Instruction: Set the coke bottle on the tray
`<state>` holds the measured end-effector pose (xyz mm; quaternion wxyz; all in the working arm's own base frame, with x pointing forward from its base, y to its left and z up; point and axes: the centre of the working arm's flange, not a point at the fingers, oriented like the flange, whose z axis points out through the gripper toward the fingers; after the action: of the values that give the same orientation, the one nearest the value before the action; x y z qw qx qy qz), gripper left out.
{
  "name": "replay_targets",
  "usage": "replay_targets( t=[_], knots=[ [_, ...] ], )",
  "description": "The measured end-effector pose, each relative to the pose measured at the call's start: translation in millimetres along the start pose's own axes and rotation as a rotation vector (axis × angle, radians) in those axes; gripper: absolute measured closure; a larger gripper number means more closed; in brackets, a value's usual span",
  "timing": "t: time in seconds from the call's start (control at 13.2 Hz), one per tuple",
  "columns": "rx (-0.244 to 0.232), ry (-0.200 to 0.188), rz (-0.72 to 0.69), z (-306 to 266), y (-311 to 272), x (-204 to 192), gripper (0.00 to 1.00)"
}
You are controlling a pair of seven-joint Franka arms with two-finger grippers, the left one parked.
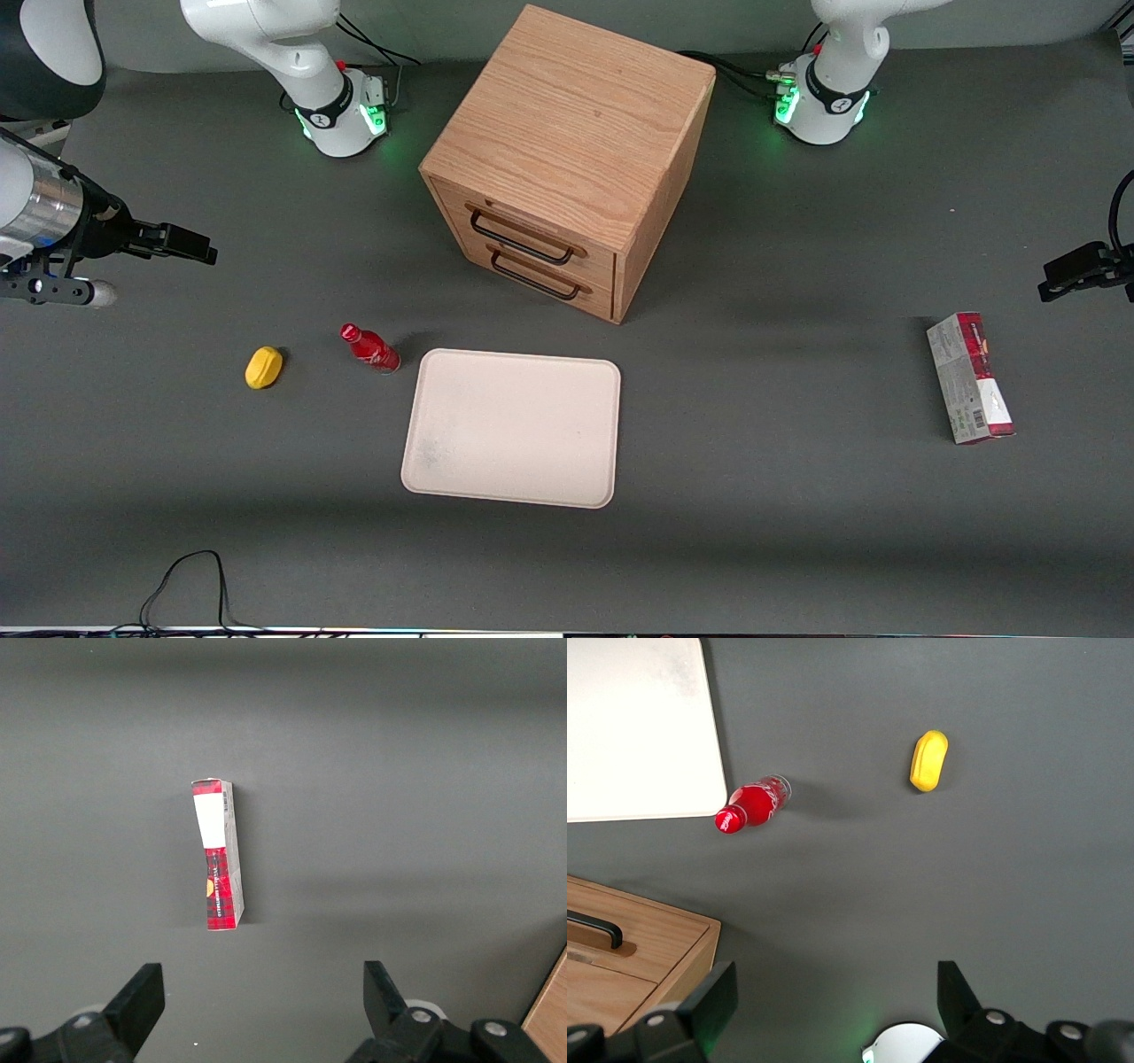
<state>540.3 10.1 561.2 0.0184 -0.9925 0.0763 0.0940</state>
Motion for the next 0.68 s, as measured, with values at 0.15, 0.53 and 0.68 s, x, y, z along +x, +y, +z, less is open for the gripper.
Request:
replay_targets(
  t=[0.15, 0.53, 0.68],
  knots=[
    [0.021, 0.014, 0.001, -8, -4, -1, 0.0],
    [0.038, 0.063, 0.062, -31, -99, -9, 0.0],
    [0.028, 0.061, 0.076, -25, -137, -10, 0.0]
  ],
)
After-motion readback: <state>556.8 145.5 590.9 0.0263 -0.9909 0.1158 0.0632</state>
